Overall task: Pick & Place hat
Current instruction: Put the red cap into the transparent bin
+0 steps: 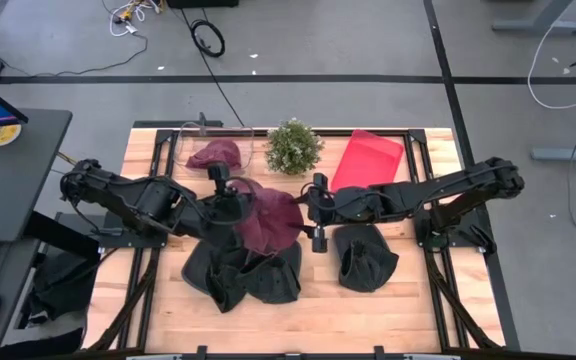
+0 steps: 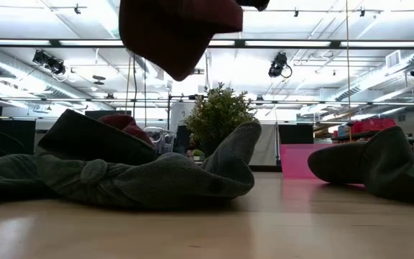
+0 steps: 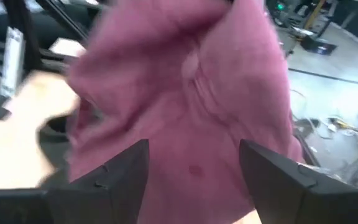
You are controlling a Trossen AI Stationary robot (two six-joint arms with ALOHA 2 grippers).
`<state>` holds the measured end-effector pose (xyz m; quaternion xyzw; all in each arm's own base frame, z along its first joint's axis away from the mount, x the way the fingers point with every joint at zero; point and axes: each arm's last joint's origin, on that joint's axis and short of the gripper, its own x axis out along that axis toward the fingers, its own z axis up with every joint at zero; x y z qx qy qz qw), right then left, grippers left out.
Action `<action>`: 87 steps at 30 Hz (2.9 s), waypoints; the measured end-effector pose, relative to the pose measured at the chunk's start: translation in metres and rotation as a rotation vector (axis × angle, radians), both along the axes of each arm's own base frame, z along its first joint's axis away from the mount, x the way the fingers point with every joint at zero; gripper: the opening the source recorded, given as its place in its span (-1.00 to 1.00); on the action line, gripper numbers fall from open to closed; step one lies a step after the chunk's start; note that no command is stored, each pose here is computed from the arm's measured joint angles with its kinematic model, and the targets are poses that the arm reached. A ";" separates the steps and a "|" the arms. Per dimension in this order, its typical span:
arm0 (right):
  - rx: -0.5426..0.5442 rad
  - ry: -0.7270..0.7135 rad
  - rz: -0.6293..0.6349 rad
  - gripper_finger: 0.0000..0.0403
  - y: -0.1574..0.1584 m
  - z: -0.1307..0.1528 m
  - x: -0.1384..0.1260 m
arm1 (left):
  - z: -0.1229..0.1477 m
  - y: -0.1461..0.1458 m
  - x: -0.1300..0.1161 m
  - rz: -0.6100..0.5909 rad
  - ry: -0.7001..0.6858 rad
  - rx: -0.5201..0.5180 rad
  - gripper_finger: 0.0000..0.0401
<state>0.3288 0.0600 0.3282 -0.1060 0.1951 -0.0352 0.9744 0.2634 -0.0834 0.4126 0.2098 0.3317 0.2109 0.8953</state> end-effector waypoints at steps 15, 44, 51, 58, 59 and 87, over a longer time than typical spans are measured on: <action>-0.324 -0.036 -0.018 0.80 0.007 -0.017 0.026 | 0.002 0.008 0.006 -0.001 -0.017 -0.004 -0.98; -0.589 -0.009 -0.246 -0.97 0.024 -0.021 0.028 | -0.004 0.008 0.000 -0.039 0.091 -0.010 -0.91; -0.573 -0.090 -0.269 -0.99 0.033 0.012 0.003 | -0.009 0.010 -0.005 -0.031 0.157 -0.008 -0.72; -0.520 -0.141 -0.294 -0.99 0.030 0.026 -0.008 | -0.011 0.004 -0.005 -0.112 0.186 -0.101 -0.62; -0.518 -0.141 -0.295 -0.99 0.029 0.026 -0.008 | -0.011 0.002 -0.006 -0.118 0.184 -0.100 -0.61; -0.434 -0.159 -0.381 -1.00 0.017 0.026 -0.005 | 0.015 0.020 0.047 -0.099 -0.307 -0.283 0.71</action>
